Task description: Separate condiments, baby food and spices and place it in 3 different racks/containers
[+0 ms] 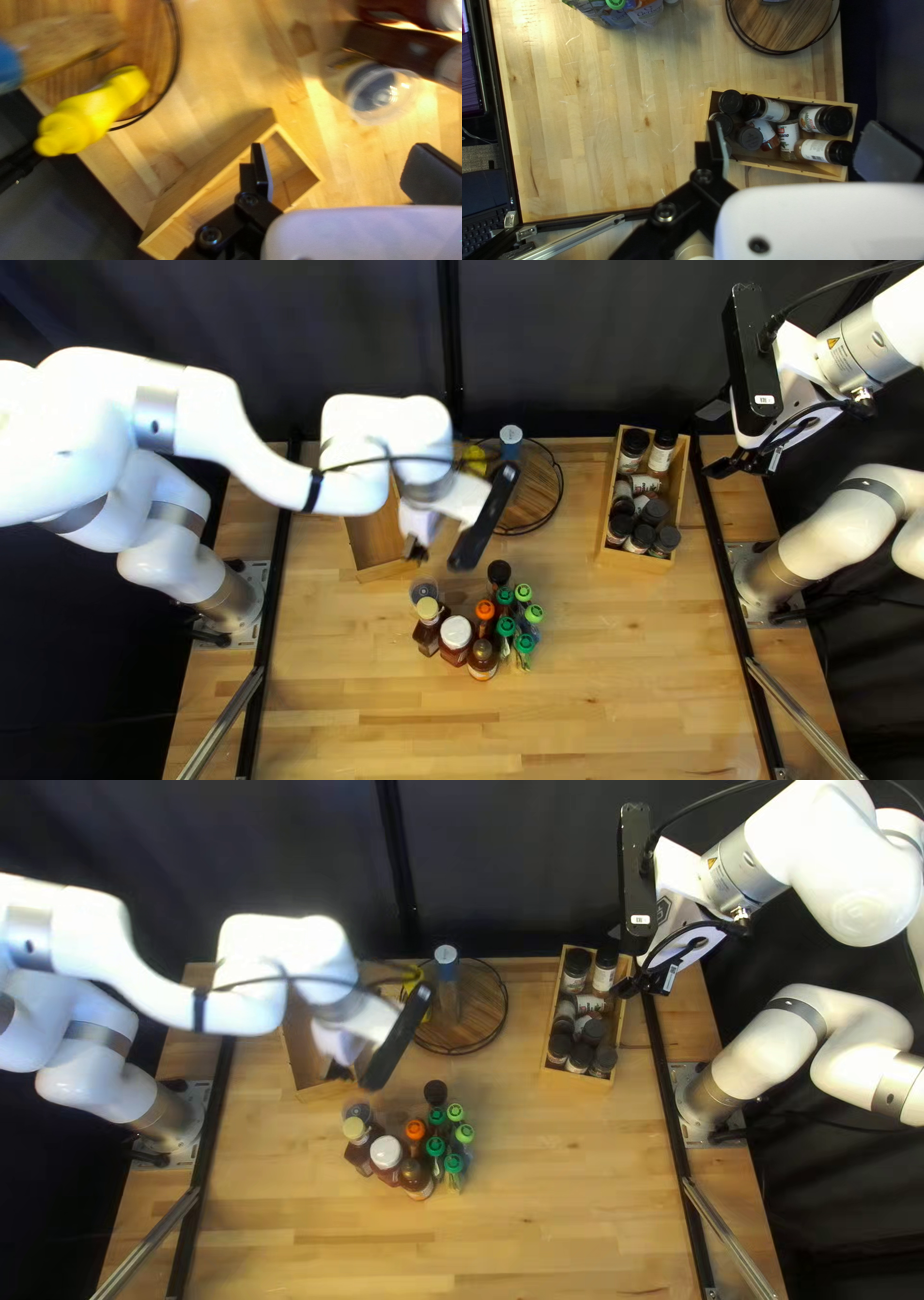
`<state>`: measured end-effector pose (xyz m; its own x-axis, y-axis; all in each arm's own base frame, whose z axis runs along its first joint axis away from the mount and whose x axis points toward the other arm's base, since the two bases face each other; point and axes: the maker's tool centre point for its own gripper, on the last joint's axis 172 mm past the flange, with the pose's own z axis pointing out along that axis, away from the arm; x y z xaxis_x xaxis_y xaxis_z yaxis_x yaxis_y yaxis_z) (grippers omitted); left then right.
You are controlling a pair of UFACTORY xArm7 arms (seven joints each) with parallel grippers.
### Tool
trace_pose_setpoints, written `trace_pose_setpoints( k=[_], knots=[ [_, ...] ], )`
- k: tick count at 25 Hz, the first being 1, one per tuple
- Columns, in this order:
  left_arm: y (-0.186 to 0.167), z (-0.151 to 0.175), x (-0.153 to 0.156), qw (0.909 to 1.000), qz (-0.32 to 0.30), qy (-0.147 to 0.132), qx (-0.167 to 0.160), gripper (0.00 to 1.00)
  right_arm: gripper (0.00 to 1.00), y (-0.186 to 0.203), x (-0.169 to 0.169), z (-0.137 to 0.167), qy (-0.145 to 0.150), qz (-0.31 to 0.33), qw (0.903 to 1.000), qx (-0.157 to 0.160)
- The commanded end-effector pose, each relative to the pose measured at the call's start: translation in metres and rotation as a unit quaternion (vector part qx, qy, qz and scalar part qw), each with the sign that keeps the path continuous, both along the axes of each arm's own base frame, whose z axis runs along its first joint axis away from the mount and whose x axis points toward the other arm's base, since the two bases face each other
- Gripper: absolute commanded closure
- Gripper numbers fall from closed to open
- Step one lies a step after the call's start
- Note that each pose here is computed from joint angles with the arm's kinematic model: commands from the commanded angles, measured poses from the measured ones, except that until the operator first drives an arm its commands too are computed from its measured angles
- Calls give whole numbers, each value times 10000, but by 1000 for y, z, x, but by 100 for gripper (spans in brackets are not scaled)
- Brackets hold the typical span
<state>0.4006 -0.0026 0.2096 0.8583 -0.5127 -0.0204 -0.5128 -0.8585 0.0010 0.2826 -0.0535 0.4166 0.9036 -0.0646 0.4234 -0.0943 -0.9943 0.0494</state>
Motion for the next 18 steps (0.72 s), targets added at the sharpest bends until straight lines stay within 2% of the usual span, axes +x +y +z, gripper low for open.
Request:
trace_pose_setpoints(
  k=[1, 8, 18],
  knots=[
    [-18, -8, -16, 9997, -228, -26, 63, 0, 0, 0, 0, 0, 0, 0, 10000, 0],
    [-27, -32, -30, 9987, -418, -265, 154, 0, 0, 0, 0, 0, 0, 0, 10000, 0],
    [-28, -62, -16, 9956, -627, -651, -235, 0, 0, 0, 0, 0, 0, 0, 10000, 0]
  ],
)
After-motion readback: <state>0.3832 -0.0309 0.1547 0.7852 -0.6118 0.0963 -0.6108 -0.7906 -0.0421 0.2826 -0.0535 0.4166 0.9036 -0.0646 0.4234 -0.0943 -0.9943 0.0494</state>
